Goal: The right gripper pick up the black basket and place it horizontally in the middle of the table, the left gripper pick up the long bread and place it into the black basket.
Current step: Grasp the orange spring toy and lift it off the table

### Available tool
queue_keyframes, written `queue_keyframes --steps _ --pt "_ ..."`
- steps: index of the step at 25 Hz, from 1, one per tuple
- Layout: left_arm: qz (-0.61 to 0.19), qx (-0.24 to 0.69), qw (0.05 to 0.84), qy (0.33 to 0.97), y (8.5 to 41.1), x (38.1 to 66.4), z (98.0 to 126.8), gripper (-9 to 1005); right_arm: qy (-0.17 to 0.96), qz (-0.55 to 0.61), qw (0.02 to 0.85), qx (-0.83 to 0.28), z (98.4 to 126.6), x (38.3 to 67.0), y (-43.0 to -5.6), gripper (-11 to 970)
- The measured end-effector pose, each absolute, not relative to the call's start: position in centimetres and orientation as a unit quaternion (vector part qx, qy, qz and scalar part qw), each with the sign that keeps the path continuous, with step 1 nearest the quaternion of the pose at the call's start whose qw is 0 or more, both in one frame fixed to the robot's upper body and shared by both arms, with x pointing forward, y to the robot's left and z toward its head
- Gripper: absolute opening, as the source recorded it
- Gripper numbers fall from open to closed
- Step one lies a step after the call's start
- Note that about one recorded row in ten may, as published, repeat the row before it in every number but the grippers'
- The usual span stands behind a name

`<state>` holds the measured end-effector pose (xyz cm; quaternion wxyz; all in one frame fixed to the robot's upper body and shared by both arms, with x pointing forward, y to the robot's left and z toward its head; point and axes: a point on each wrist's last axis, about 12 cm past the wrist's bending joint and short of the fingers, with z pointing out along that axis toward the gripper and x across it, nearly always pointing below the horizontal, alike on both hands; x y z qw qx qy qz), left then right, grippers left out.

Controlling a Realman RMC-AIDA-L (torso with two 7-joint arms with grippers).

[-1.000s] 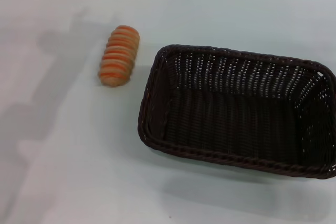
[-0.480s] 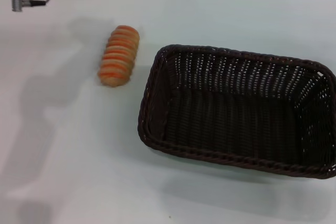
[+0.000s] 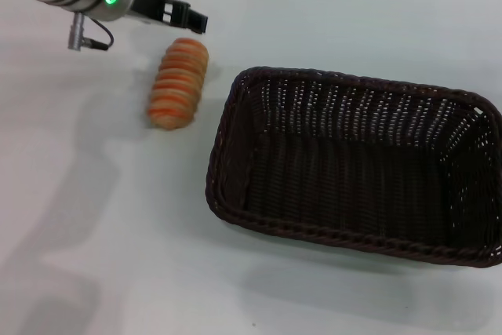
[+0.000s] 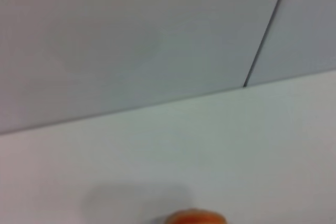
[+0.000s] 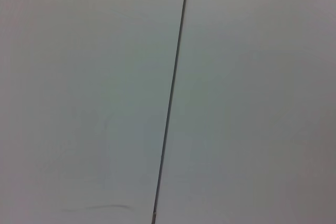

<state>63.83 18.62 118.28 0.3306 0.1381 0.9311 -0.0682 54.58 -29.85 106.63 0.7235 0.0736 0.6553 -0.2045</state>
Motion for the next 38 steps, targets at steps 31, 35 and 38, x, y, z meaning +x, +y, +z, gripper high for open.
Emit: queue_keyframes --steps 31,35,38 --pt "-0.051 0.106 0.288 0.950 18.8 64.5 113.2 786 0.652 -0.202 0.728 0.070 106.8 54.7 -29.6 404" --pt "-0.056 0.106 0.284 0.951 18.7 64.4 113.0 783 0.652 -0.201 0.728 0.069 106.8 54.7 -29.6 402" --pt "-0.064 0.105 0.277 0.953 18.5 64.2 112.6 780 0.651 -0.201 0.729 0.069 106.8 54.7 -29.5 401"
